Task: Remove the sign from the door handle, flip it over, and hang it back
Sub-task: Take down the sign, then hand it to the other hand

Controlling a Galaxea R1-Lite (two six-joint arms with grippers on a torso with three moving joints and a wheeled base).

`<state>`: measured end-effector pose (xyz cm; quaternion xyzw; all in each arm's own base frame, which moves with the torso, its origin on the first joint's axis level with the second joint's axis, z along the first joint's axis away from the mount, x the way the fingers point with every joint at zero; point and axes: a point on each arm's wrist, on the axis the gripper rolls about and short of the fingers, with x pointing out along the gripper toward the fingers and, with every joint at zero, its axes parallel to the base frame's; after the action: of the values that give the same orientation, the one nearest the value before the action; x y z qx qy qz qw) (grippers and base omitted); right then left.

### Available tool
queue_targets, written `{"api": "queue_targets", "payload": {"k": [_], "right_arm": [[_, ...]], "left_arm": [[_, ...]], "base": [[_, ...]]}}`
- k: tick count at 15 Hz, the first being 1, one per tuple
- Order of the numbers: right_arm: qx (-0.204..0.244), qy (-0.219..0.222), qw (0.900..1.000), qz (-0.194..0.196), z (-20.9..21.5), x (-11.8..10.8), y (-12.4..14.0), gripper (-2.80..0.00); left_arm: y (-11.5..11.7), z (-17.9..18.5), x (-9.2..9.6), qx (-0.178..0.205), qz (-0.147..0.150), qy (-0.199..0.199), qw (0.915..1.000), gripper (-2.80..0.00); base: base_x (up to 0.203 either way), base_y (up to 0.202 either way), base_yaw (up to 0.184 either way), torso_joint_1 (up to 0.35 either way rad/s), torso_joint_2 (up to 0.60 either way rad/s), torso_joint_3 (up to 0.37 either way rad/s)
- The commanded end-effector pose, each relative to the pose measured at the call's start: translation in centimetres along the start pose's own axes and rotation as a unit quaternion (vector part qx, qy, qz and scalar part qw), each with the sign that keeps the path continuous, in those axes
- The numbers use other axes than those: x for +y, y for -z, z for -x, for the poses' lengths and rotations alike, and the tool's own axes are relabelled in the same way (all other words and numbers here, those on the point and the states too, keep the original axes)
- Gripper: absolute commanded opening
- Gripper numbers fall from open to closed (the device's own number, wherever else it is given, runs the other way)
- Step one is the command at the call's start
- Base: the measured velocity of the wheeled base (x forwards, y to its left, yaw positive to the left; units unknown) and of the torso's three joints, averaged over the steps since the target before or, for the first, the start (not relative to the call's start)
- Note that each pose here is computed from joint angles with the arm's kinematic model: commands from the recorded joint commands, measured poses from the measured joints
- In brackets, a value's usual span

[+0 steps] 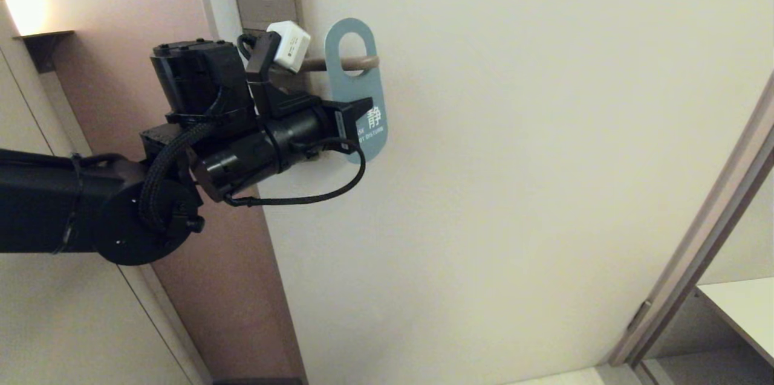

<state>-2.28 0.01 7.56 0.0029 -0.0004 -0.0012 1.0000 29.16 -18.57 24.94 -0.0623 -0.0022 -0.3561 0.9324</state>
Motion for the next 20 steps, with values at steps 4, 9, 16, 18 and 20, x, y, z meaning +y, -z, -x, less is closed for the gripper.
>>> {"api": "queue_targets", "payload": {"k": [4,9,16,18,20], "right_arm": [[0.000,0.000,1.000,0.000,0.0,0.0,0.0,-2.80],[0.000,0.000,1.000,0.000,0.0,0.0,0.0,-2.80],[0.000,0.000,1.000,0.000,0.0,0.0,0.0,-2.80],[0.000,0.000,1.000,0.000,0.0,0.0,0.0,-2.80],[0.000,0.000,1.000,0.000,0.0,0.0,0.0,-2.80]], "left_arm": [[0.3,-0.2,-1.5,0.001,0.002,0.012,0.9999,-2.80],[0.1,0.4,-2.8,0.005,0.003,0.012,0.9999,-2.80],[-0.3,4.0,-5.0,0.009,0.004,0.042,0.9991,-2.80],[-0.5,5.2,-5.7,0.007,0.004,0.066,0.9978,-2.80],[-1.0,6.4,-6.1,0.003,0.003,0.104,0.9945,-2.80]], "base": [[0.000,0.000,0.000,0.000,0.00,0.000],[0.000,0.000,0.000,0.000,0.00,0.000],[0.000,0.000,0.000,0.000,0.00,0.000],[0.000,0.000,0.000,0.000,0.00,0.000],[0.000,0.000,0.000,0.000,0.00,0.000]]}}
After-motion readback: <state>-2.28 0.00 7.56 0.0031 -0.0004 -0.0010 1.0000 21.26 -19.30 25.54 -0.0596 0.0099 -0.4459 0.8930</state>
